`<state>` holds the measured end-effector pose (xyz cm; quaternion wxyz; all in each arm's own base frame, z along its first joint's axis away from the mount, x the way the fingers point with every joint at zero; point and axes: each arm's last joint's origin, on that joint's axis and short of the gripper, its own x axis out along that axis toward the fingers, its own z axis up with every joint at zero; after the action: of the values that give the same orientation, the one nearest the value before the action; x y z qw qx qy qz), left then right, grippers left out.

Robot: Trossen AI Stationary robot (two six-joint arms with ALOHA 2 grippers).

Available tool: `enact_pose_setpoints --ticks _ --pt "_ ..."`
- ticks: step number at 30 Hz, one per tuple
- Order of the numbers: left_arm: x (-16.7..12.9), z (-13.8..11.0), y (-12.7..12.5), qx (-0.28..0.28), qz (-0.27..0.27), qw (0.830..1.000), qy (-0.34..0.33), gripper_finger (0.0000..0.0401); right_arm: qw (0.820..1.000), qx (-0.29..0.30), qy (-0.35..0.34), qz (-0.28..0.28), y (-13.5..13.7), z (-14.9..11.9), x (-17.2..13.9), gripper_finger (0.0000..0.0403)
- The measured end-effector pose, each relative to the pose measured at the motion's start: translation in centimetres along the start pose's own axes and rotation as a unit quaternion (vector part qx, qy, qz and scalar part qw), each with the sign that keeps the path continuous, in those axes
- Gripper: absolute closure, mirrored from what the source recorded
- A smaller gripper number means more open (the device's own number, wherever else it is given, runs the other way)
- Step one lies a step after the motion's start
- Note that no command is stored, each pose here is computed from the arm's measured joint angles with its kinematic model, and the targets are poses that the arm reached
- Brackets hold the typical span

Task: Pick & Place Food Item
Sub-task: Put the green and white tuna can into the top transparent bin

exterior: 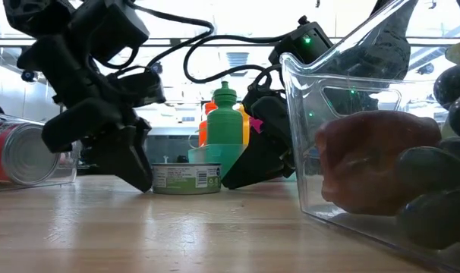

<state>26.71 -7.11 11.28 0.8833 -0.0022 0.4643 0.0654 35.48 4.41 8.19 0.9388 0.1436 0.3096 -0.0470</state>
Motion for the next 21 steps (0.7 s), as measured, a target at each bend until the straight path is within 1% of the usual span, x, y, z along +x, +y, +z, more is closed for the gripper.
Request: enact_pose_setpoints --ticks 7,11,17,19,21 --pt "-0.13 0.51 -0.09 0.000 0.005 1.000 -0.003 0.0242 1.000 0.000 0.001 -0.001 -0.01 -0.02 0.00 0.0269" --pt "-0.27 0.75 -0.13 0.002 0.009 1.000 0.009 0.0242 1.000 0.000 0.002 -0.001 -0.02 -0.04 0.00 0.0269" --pt "-0.35 0.48 -0.14 0.006 -0.004 0.999 0.035 0.0242 1.000 0.000 0.002 -0.001 -0.02 -0.05 0.00 0.0269" --pt "-0.39 0.46 -0.17 0.000 -0.010 0.999 0.038 0.0242 1.000 0.000 0.002 -0.001 -0.02 -0.05 0.00 0.0269" --pt "-0.43 0.48 -0.21 -0.018 -0.017 0.999 0.040 0.0242 1.000 0.000 0.003 -0.001 -0.02 -0.05 0.00 0.0269"
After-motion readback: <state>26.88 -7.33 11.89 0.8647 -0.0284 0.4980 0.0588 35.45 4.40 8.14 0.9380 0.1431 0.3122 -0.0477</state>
